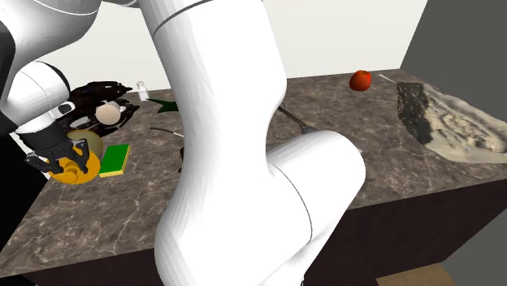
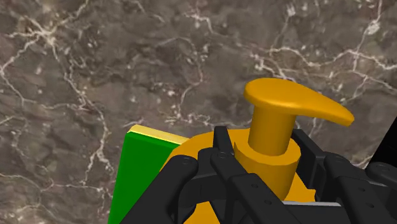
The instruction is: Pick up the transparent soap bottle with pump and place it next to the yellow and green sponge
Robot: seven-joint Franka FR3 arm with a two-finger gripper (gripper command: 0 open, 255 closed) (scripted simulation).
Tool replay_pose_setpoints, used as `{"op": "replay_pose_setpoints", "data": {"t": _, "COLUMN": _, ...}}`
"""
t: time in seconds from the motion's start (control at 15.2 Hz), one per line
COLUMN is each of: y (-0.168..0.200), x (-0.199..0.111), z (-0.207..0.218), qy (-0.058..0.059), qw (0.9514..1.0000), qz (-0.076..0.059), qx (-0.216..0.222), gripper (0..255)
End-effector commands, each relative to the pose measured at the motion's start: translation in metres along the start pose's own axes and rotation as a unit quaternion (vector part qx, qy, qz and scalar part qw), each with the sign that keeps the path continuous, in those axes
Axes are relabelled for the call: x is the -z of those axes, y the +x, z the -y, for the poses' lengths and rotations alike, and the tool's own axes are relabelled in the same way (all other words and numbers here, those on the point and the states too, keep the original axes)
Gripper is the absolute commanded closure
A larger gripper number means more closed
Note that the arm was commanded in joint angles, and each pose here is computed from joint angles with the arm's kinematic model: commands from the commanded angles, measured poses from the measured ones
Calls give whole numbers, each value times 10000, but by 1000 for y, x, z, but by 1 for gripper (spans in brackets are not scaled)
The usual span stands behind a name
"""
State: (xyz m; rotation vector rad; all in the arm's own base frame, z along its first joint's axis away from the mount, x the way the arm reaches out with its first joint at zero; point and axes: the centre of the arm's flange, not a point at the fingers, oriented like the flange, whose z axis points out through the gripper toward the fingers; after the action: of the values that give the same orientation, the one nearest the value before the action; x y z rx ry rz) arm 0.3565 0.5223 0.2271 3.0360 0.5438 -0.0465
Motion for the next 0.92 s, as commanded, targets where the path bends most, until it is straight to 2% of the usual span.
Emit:
{"op": "replay_pose_setpoints", "data": {"t": 0.0, "y": 0, "x": 0, "z": 0, "qy": 1, "qw": 10000, "qz": -4, "qx": -3, "gripper": 255}}
{"op": "replay_pose_setpoints", "data": {"t": 0.13, "y": 0, "x": 0, "z": 0, "qy": 1, "qw": 10000, "qz": -4, "qx": -3, "gripper": 255}}
{"op": "replay_pose_setpoints", "data": {"t": 0.2, "y": 0, "x": 0, "z": 0, "qy": 1, "qw": 10000, "qz": -4, "qx": -3, "gripper": 0}}
{"op": "replay_pose_setpoints", "data": {"t": 0.53, "y": 0, "x": 0, "z": 0, "qy": 1, "qw": 10000, "qz": -4, "qx": -3, "gripper": 0}}
{"op": "replay_pose_setpoints", "data": {"t": 0.79, "y": 0, "x": 50, "z": 0, "qy": 1, "qw": 10000, "qz": -4, "qx": -3, "gripper": 0}}
{"op": "replay_pose_setpoints", "data": {"t": 0.86, "y": 0, "x": 50, "z": 0, "qy": 1, "qw": 10000, "qz": -4, "qx": -3, "gripper": 0}}
